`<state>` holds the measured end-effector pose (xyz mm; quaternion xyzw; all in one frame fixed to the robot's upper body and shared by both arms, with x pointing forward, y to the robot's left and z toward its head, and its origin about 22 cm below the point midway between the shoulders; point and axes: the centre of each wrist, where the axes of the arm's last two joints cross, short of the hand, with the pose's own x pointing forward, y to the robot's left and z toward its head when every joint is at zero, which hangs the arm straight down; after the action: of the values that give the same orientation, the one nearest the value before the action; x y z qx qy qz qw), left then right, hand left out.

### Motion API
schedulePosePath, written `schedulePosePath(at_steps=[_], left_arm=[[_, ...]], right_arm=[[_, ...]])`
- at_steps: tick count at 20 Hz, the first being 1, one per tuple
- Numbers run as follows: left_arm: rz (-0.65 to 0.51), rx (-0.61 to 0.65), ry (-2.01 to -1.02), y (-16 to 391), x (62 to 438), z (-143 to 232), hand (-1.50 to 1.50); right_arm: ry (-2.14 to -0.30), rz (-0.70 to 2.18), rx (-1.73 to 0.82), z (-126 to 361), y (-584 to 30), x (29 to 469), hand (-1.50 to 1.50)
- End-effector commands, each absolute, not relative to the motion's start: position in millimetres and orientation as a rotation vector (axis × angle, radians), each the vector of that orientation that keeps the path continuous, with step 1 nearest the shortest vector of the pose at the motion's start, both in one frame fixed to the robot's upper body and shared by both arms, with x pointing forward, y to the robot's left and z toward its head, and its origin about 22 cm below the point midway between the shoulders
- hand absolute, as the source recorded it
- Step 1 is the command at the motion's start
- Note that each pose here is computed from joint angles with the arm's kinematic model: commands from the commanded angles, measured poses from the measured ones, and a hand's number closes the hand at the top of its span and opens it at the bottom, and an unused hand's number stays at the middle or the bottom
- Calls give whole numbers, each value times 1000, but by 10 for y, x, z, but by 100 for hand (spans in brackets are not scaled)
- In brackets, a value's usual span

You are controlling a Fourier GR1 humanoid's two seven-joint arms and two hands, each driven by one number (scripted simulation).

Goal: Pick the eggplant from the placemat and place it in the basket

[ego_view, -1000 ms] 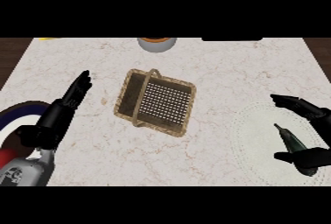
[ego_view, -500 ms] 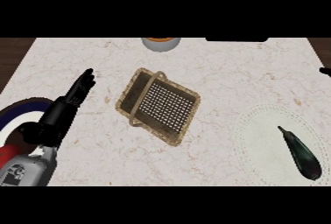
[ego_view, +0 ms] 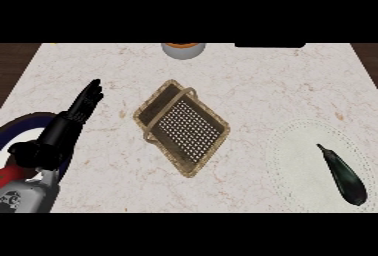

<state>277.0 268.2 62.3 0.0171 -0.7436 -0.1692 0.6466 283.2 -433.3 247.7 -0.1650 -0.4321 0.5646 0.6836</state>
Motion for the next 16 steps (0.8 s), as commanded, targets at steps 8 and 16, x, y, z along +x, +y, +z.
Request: schedulePosePath(at_steps=[8, 16], left_arm=[[-390, 54, -1693, 2651, 2675, 497, 0], [-376, 27, -1685, 2635, 2700, 548, 0]], right_arm=[[-974, 1251, -360, 2223, -4478, 2803, -150], [-1025, 1153, -328, 1505, -4582, 2633, -150]])
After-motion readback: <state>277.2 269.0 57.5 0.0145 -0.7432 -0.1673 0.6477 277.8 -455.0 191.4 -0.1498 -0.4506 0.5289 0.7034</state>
